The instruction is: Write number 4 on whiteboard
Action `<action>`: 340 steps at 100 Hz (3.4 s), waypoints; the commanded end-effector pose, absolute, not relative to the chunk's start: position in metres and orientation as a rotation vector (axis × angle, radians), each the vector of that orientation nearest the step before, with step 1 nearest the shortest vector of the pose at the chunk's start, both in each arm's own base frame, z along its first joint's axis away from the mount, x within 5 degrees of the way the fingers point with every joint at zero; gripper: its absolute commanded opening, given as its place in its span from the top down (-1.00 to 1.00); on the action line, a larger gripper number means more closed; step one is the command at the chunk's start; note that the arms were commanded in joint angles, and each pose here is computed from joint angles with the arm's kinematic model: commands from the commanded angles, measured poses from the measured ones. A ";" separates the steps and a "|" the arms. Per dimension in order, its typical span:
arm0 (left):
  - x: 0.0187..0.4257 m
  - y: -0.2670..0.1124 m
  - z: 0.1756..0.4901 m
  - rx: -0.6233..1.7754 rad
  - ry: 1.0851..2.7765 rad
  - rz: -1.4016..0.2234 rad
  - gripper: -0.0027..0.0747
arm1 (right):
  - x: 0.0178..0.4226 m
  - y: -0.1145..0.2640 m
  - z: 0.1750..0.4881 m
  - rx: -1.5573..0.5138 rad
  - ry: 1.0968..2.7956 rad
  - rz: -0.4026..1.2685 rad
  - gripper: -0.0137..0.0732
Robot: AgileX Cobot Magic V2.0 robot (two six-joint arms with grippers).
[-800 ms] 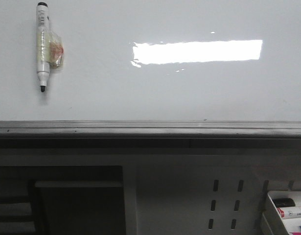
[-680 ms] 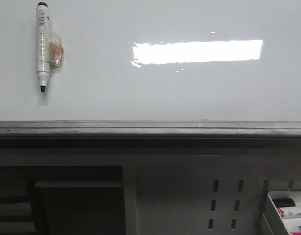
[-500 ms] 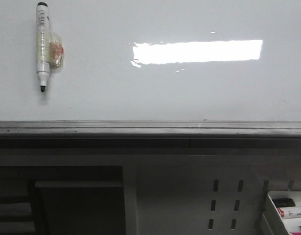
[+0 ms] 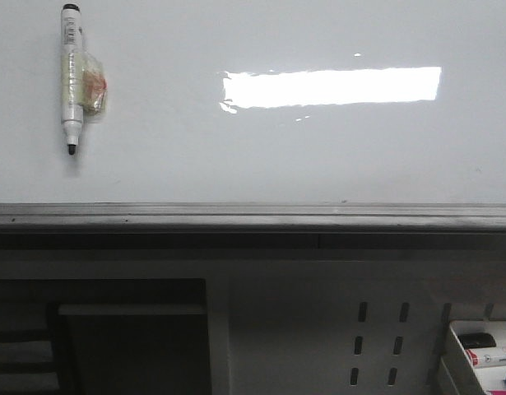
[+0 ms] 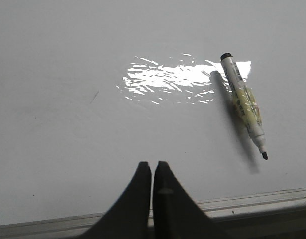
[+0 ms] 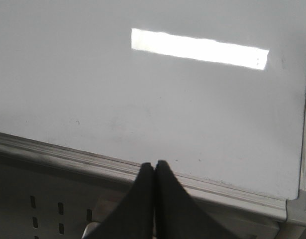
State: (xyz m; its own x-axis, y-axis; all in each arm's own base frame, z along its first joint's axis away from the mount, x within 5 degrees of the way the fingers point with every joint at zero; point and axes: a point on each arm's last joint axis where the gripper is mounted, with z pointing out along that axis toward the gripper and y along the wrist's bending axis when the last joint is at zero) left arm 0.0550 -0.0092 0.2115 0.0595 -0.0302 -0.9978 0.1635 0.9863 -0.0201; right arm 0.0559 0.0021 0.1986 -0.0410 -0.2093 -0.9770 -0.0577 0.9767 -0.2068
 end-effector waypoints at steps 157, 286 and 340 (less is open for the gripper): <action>0.106 -0.033 0.325 0.028 1.765 -0.463 0.69 | 0.099 0.021 0.307 0.069 1.897 0.371 0.37; 0.247 -0.087 0.279 0.219 2.021 -0.807 -0.15 | 0.100 0.021 0.309 0.075 1.875 0.368 -0.39; 0.252 -0.091 0.273 0.245 2.010 -0.830 0.98 | 0.100 0.020 0.309 0.077 1.868 0.367 -0.39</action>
